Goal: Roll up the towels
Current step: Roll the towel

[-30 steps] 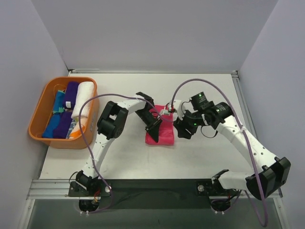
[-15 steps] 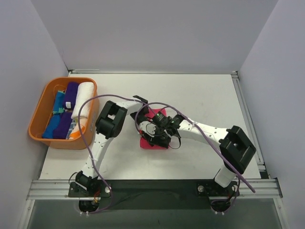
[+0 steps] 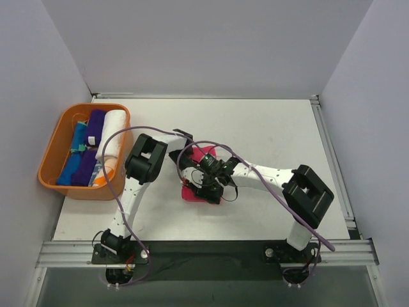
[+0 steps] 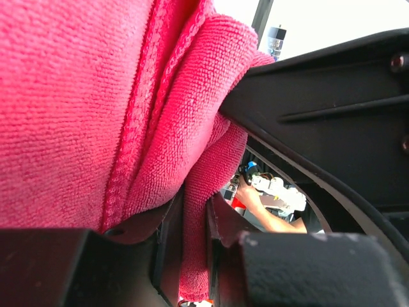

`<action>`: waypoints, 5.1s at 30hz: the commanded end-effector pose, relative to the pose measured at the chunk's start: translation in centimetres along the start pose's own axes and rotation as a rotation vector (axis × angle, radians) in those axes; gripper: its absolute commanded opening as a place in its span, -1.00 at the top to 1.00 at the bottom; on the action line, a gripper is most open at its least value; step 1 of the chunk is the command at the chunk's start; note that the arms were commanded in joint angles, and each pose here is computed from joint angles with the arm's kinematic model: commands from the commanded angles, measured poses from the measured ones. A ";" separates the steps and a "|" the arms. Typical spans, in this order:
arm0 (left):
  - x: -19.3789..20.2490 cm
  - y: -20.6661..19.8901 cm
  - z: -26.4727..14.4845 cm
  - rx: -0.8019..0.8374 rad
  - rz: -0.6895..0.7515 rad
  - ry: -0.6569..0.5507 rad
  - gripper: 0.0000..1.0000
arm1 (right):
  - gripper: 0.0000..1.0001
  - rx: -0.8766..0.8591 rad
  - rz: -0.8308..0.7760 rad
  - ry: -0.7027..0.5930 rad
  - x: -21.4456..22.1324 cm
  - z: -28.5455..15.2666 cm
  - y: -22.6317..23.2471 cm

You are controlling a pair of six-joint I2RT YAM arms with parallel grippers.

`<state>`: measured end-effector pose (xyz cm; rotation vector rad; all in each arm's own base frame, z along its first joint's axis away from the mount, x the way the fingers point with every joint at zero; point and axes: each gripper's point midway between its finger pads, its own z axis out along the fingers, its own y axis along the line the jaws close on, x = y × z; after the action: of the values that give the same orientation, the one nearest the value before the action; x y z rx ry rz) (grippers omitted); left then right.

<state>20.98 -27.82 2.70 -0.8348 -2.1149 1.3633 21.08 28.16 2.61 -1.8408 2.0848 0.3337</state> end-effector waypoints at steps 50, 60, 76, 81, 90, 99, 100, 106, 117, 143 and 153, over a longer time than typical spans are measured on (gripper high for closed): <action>-3.4 -3.9 -26.8 -0.601 0.409 -0.695 -0.09 | 1.00 -0.735 0.520 0.099 0.5 -1.1 3.4; 0.8 -10.5 -23.8 -0.853 0.901 -0.750 -0.35 | 1.00 -0.894 0.706 0.124 0.3 0.0 2.6; -0.2 -7.2 -4.4 -0.999 1.496 -0.208 -0.64 | 1.00 -0.961 0.807 0.170 0.4 1.4 1.2; -0.4 -5.5 -1.9 -0.971 1.533 -0.141 -0.61 | 1.00 -0.963 0.814 0.176 0.4 1.6 1.0; 1.7 1.5 -1.1 -1.031 1.399 -0.004 0.12 | 0.95 -0.936 0.843 0.174 0.7 1.2 -0.1; 5.3 2.3 0.9 -0.788 1.047 0.084 0.82 | 0.35 -0.648 0.864 0.003 0.1 -3.5 -7.9; 4.7 1.4 0.9 -0.753 1.040 0.064 0.84 | 0.34 -0.598 0.866 -0.012 0.6 -4.4 -9.1; 4.7 1.0 0.2 -0.586 0.804 0.031 0.85 | 0.25 -0.389 0.811 -0.274 0.8 -12.1 -12.1; 0.9 4.0 -2.1 -0.459 0.558 0.060 0.78 | 0.13 -0.100 0.603 -0.384 1.8 -17.8 -7.6; -2.0 6.8 -2.4 -0.393 0.333 0.145 0.46 | -0.10 0.214 -0.202 0.012 -2.5 -2.4 -3.3; -1.7 6.9 -3.5 -0.371 0.312 0.092 0.41 | 0.66 0.075 -0.155 0.088 2.4 2.5 -1.1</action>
<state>25.13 -28.32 3.60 -1.2908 -2.2388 1.3082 24.82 28.86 2.99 -1.9002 1.8569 0.0661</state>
